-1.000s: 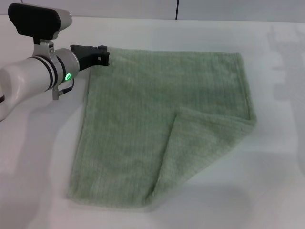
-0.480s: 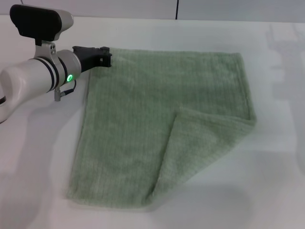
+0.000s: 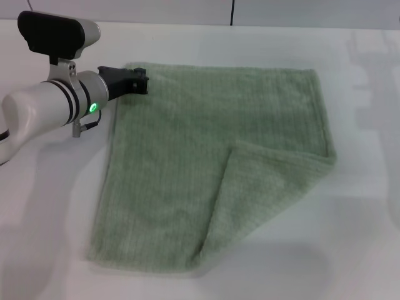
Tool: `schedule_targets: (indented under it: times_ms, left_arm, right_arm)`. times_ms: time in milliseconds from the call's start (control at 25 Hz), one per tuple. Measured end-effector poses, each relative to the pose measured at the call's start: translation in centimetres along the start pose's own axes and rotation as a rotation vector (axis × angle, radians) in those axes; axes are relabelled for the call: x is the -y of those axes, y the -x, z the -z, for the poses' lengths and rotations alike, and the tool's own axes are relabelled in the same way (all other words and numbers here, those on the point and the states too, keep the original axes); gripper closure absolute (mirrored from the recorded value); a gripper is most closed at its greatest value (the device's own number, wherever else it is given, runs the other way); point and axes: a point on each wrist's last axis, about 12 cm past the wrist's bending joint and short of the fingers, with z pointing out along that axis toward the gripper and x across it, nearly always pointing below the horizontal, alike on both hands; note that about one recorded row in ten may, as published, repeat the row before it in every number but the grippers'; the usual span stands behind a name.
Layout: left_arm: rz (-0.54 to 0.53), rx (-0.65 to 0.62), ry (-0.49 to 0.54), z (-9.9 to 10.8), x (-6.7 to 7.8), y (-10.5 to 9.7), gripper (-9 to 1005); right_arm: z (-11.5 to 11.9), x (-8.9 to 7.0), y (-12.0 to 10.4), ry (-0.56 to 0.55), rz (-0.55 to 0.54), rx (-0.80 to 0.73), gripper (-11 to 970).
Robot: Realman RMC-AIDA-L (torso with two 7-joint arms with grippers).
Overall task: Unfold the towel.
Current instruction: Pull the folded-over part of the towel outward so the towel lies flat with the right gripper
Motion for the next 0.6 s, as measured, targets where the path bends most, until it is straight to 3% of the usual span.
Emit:
schedule_targets:
  times_ms: [600]
  left_arm:
    - [-0.003,-0.007,0.001,0.01,-0.03,-0.19,979]
  right_arm:
    - [-0.53,-0.77,0.14,0.02,-0.019,-0.02,298]
